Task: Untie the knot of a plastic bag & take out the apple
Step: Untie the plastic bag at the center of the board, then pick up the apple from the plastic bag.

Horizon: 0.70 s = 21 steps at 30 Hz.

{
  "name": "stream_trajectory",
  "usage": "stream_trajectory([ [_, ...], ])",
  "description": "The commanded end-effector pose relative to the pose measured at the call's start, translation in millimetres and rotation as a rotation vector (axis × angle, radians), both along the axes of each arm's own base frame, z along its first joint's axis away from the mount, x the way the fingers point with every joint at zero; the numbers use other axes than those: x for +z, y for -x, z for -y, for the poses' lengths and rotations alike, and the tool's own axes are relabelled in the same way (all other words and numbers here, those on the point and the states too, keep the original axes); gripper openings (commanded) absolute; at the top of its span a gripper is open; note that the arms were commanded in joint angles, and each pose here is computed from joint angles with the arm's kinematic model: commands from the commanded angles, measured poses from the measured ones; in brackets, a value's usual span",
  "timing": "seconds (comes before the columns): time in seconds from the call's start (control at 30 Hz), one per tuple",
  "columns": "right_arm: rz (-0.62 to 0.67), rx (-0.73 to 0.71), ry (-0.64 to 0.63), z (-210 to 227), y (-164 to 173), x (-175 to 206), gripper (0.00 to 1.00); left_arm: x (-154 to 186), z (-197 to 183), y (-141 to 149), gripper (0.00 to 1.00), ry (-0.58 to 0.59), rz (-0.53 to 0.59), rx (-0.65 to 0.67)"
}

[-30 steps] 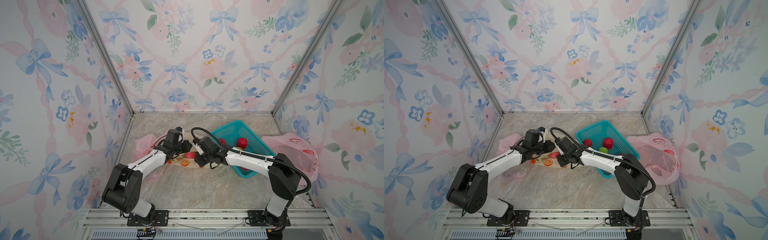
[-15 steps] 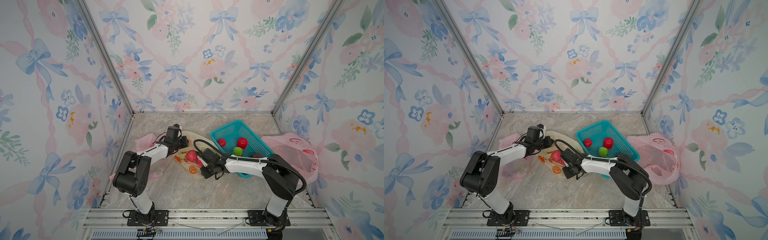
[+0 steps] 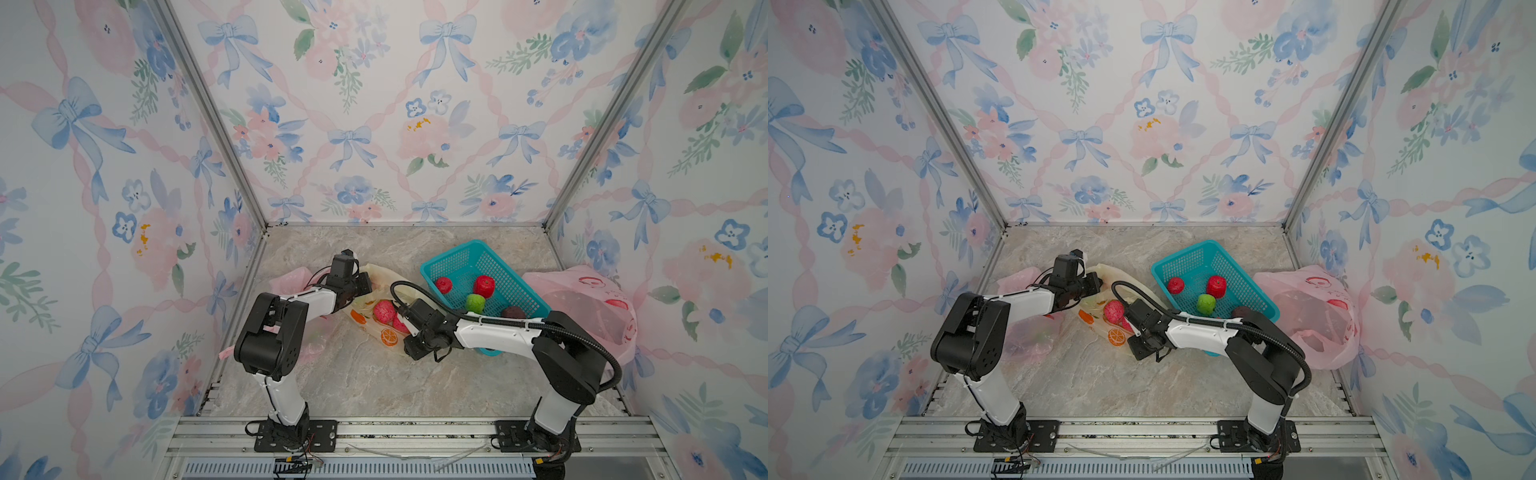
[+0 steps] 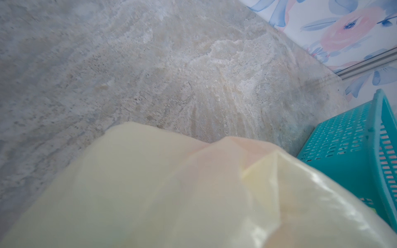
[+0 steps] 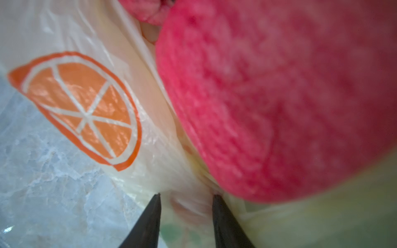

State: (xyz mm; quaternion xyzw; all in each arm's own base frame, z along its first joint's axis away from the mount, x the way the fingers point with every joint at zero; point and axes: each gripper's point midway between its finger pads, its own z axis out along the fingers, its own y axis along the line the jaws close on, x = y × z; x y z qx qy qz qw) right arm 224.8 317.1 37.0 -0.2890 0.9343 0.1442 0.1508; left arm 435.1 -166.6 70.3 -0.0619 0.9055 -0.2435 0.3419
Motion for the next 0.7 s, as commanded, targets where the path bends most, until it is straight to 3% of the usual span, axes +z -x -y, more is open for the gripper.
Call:
stream_trajectory([
  [0.0, 0.05, 0.045, -0.09, -9, 0, 44, 0.49, 32, 11, 7, 0.16, -0.001, 0.074, -0.049],
  [0.13, 0.115, 0.066, -0.182, -19, -7, 87, 0.55, 69, 20, 17, 0.25, -0.014, 0.14, -0.078],
  [0.3, 0.171, 0.049, -0.224, -18, -20, 115, 0.62, 103, 10, 29, 0.38, -0.04, 0.213, -0.051],
  [0.43, 0.184, 0.023, -0.195, -17, -35, 114, 0.66, 125, 1, 46, 0.5, -0.061, 0.264, -0.041],
  [0.67, 0.186, -0.035, -0.049, -11, -57, 85, 0.66, 131, -21, 84, 0.54, -0.105, 0.262, -0.011],
])
